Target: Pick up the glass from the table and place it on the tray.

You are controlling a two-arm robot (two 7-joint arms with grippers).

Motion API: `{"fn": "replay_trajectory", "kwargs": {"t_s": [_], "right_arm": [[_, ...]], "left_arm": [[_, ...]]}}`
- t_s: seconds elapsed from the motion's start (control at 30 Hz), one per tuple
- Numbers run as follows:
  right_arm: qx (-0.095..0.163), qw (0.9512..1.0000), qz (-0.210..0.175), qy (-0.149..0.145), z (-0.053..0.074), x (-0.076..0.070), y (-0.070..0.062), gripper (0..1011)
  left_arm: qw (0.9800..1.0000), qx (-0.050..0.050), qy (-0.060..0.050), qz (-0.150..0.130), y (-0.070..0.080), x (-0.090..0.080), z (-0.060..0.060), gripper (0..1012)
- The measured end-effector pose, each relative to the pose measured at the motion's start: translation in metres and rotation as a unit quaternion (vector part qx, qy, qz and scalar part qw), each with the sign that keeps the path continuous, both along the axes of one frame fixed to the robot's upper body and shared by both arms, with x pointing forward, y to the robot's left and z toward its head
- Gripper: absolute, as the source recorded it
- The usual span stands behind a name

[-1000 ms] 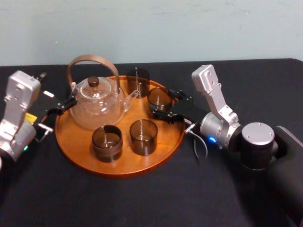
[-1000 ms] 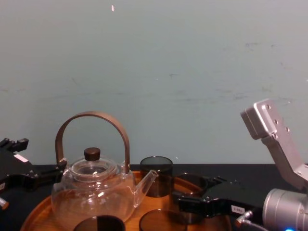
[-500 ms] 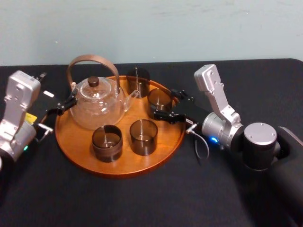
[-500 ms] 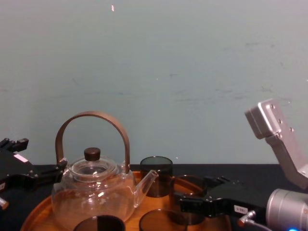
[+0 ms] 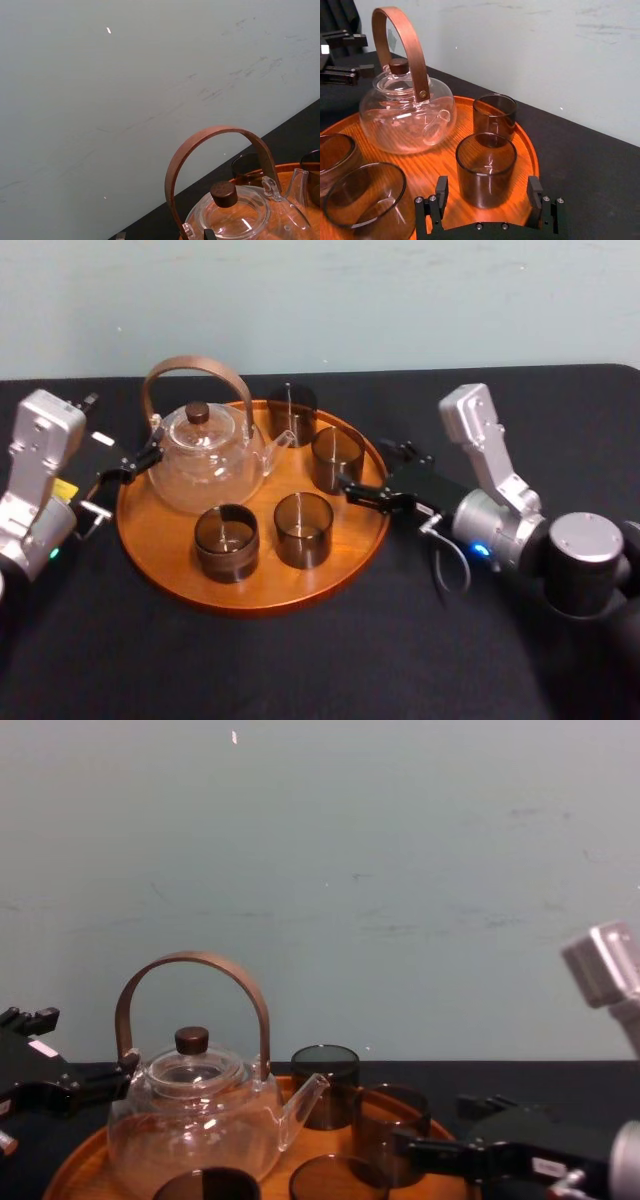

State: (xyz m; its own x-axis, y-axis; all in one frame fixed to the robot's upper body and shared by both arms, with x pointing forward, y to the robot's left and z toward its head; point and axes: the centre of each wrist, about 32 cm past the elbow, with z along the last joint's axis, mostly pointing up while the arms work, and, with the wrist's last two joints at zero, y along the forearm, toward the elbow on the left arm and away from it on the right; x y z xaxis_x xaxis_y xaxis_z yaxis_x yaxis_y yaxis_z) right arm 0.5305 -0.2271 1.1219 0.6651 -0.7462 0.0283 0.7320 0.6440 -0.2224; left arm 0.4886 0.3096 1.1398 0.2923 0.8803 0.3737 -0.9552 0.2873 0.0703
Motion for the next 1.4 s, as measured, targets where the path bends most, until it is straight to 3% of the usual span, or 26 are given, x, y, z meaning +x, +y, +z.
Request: {"fn": "replay_trajectory", "kwargs": {"t_s": [0.47, 0.8, 1.13, 1.4], "right_arm": [[0.002, 0.9987, -0.040, -0.030, 0.013, -0.038, -0.044, 1002], [0.011, 0.9950, -0.091, -0.041, 0.015, -0.048, -0.073, 1002], [0.018, 0.9878, -0.145, -0.054, 0.016, -0.049, -0.091, 1002], [0.017, 0.9885, -0.141, -0.053, 0.015, -0.049, -0.090, 1002]], "left_arm": [[1.0000, 0.000, 0.000, 0.000, 0.000, 0.000, 0.000, 1009], [1.0000, 0.000, 0.000, 0.000, 0.000, 0.000, 0.000, 1009], [1.0000, 0.000, 0.000, 0.000, 0.000, 0.000, 0.000, 1009], [1.0000, 0.000, 0.000, 0.000, 0.000, 0.000, 0.000, 1010]]}}
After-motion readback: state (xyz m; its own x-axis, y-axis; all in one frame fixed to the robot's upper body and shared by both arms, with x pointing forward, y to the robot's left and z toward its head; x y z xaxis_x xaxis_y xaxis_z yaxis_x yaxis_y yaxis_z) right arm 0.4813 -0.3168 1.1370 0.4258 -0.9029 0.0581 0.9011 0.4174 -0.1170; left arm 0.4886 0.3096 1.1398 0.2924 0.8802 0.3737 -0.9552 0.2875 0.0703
